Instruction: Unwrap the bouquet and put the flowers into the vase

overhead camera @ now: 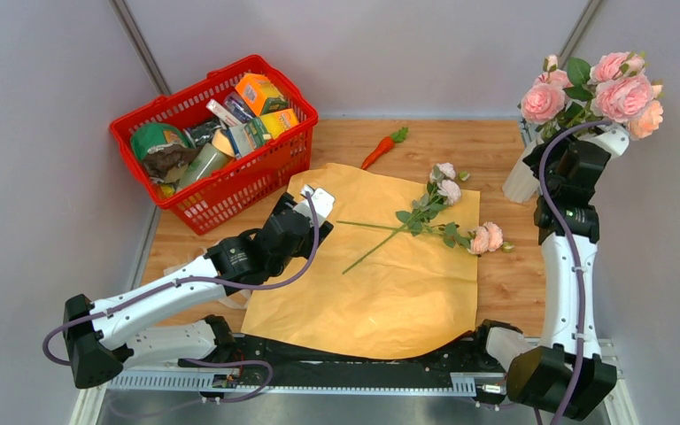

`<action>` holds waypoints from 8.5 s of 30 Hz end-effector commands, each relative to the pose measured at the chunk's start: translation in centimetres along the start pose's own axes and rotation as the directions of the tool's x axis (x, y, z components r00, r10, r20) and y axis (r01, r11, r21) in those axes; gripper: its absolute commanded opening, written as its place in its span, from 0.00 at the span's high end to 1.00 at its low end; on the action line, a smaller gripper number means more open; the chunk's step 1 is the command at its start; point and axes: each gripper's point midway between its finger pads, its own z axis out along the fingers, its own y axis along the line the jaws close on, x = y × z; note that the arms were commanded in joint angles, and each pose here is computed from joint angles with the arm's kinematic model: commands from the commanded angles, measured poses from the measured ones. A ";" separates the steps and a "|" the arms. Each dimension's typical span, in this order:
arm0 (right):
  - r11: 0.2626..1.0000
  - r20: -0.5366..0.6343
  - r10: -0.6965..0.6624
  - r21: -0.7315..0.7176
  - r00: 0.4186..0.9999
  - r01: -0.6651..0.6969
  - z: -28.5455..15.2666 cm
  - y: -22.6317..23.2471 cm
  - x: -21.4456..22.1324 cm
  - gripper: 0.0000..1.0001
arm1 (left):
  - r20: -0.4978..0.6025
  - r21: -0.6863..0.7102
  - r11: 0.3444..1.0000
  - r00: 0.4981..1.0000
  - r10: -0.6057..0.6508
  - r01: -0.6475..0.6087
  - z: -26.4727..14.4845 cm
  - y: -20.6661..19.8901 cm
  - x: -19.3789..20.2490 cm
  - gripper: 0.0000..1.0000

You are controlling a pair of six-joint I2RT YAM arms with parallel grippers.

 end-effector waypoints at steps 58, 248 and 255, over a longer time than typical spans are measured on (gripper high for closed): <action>0.990 0.187 -0.026 -0.134 0.982 0.052 -9.9 4.9 -13.5 0.27 | 0.032 -0.024 1.000 0.999 -0.004 0.005 -0.1 0.5 -1.3 0.23; 0.936 0.485 -0.308 0.003 0.818 0.351 -0.3 2.0 -8.2 1.00 | 0.036 -0.006 1.000 0.999 -0.008 0.008 -0.2 0.3 -1.5 0.23; 0.938 0.415 -0.333 0.050 0.847 0.344 1.9 0.2 -5.6 1.00 | 0.039 -0.003 1.000 0.999 -0.008 0.008 -0.3 0.2 -1.5 0.23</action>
